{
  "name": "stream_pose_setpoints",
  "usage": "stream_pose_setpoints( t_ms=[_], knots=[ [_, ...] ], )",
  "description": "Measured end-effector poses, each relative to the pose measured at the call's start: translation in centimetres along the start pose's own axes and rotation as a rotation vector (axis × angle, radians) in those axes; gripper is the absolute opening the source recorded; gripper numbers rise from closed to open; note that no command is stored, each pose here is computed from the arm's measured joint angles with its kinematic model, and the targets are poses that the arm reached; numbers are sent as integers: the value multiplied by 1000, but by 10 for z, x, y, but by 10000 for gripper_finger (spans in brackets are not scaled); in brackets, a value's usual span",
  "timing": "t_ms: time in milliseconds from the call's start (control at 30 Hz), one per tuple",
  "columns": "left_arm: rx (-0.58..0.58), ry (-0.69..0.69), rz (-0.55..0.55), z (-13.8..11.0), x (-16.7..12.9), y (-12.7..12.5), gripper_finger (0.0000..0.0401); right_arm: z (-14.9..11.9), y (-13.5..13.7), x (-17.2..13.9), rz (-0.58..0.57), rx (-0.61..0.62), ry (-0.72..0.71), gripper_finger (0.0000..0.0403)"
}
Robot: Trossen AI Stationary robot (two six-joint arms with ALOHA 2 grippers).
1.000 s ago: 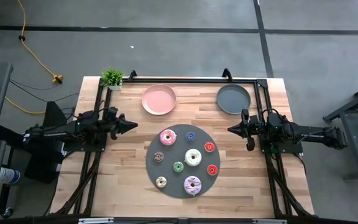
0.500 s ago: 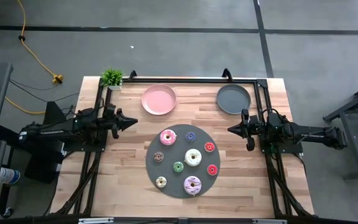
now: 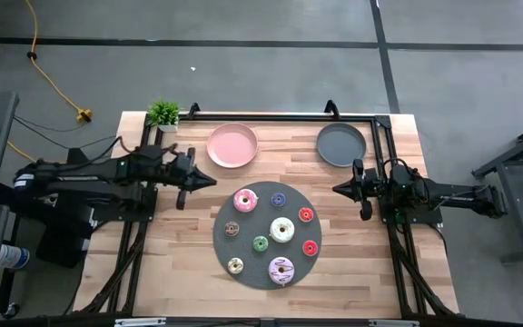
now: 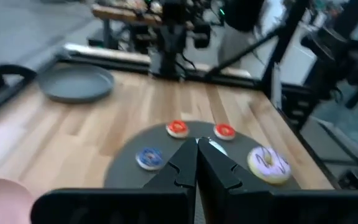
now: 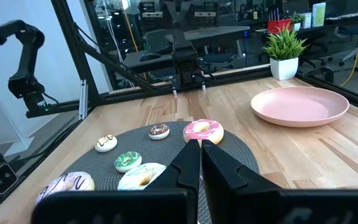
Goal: Pick & Place donuts
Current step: Put the large pink donut on the pink plate
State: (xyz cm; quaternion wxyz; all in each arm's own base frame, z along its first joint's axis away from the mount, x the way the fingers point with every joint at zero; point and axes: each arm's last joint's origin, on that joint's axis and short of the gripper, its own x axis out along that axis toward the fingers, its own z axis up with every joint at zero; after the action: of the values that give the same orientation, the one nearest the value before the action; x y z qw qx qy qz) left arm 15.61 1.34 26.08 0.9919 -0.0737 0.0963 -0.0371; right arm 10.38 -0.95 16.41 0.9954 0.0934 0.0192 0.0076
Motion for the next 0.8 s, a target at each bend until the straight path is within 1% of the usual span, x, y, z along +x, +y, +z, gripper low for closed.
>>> stream_pose_setpoints(
  t_ms=[33, 100, 200, 267, 333, 400, 633, 800],
  knots=[
    [-22, 16, -15, 0, 3, 0, 1, 0, 0, 0, 0, 0, 0, 9],
    [-124, 38, -32, -1, 8, 1, 1, 0, 0, 0, 0, 0, 0, 8],
    [-354, 71, -23, -4, 13, 2, 5, 0, 0, 0, 0, 0, 0, 5],
    [-486, 83, -6, -6, 16, 4, 17, 0, 0, 0, 0, 0, 0, 5],
    [-600, 84, 15, -6, 16, 9, 36, 0, 0, 0, 0, 0, 0, 6],
    [-689, 91, 29, -7, 18, 14, 61, 0, 0, 0, 0, 0, 0, 8],
    [-1063, 129, 141, -18, 28, 38, 156, 0, 0, 0, 0, 0, 0, 5],
    [-1206, 235, 201, -41, 38, 56, 206, 0, 0, 0, 0, 0, 0, 7]
  ],
)
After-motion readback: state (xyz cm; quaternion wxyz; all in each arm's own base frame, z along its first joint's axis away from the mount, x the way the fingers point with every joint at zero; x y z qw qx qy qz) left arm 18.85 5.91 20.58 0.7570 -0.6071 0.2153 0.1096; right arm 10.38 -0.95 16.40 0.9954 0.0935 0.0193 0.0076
